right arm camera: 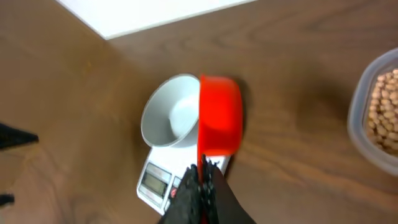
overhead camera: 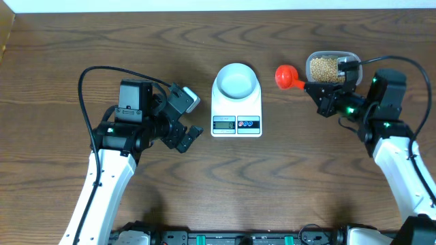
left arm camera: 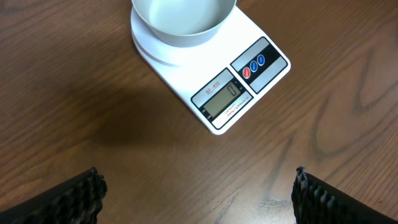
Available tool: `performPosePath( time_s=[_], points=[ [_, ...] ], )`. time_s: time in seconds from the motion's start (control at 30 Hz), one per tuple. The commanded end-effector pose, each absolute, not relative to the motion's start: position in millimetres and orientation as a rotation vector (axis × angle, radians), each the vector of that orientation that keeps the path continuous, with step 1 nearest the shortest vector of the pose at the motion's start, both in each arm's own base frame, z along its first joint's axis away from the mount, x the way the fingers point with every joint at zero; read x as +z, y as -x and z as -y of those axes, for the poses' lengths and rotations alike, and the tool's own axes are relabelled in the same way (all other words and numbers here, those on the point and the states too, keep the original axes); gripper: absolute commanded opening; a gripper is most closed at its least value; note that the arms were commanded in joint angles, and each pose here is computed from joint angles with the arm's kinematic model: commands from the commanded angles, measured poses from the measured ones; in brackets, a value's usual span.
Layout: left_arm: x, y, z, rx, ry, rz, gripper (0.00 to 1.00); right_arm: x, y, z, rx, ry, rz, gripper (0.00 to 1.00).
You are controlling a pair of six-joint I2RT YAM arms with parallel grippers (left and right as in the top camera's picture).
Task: Scoop item into bowl and weigh 50g on scale
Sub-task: 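Move the red scoop with the right gripper over the soybean tub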
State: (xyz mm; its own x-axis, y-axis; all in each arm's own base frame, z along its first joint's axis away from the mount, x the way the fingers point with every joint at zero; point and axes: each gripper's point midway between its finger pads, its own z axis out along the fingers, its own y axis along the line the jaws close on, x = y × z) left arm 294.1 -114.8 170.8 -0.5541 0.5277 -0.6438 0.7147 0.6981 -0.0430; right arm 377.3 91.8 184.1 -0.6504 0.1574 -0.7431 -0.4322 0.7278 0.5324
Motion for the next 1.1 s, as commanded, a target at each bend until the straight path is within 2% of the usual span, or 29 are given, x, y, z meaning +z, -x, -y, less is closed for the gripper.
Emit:
performPosePath(
  time_s=[0.0,0.47,1.07],
  points=[
    [179.7,-297.8,113.4,-0.374,-0.954,-2.271,0.98,204.9,-387.9,-83.6,0.774,0.297,-2.071,0.01],
    [179.7,-297.8,113.4,-0.375,-0.954,-2.271,0.98,235.3,-379.4,-12.3,0.147,0.275,-2.25,0.01],
    [179.7,-297.8,113.4,-0.375,-0.954,-2.271,0.98,204.8,-398.7,22.1,-0.109,0.288,-2.323,0.01]
  ],
)
